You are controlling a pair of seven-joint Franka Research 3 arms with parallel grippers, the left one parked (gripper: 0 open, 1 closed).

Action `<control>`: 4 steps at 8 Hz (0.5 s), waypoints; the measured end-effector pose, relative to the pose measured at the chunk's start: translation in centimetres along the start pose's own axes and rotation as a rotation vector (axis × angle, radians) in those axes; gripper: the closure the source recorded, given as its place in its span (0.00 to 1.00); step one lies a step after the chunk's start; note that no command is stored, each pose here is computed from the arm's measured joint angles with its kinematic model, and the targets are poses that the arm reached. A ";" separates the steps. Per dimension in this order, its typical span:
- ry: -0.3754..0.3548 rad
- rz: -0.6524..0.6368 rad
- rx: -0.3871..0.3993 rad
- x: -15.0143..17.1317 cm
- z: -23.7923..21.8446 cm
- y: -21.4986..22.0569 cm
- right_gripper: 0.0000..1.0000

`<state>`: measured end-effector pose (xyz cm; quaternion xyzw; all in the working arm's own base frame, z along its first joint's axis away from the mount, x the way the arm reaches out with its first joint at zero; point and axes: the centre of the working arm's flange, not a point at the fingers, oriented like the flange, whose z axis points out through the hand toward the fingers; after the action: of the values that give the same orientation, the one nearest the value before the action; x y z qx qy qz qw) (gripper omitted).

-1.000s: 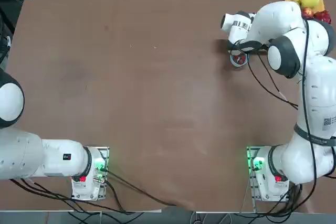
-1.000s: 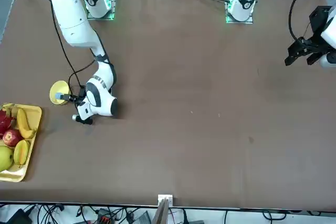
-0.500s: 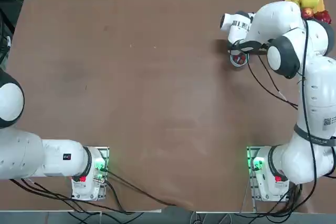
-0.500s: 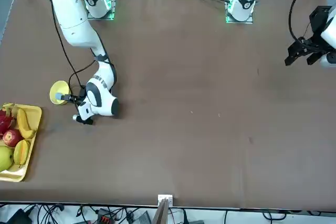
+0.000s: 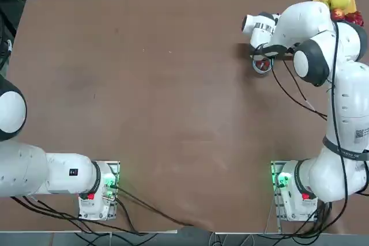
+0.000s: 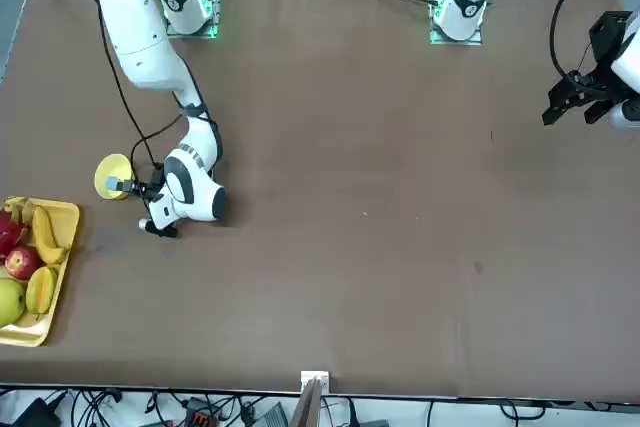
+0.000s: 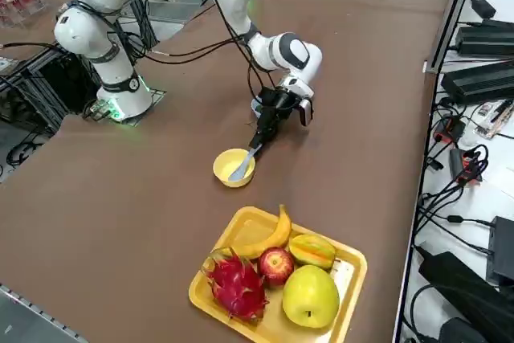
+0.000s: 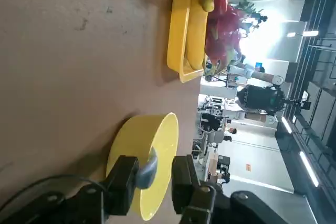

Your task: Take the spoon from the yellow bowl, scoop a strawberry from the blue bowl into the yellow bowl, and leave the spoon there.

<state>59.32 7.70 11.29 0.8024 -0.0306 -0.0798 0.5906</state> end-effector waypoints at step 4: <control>0.000 -0.001 -0.001 0.0 0.0 -0.1 0.60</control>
<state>59.29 7.69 11.20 0.8022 -0.0302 -0.0804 0.5908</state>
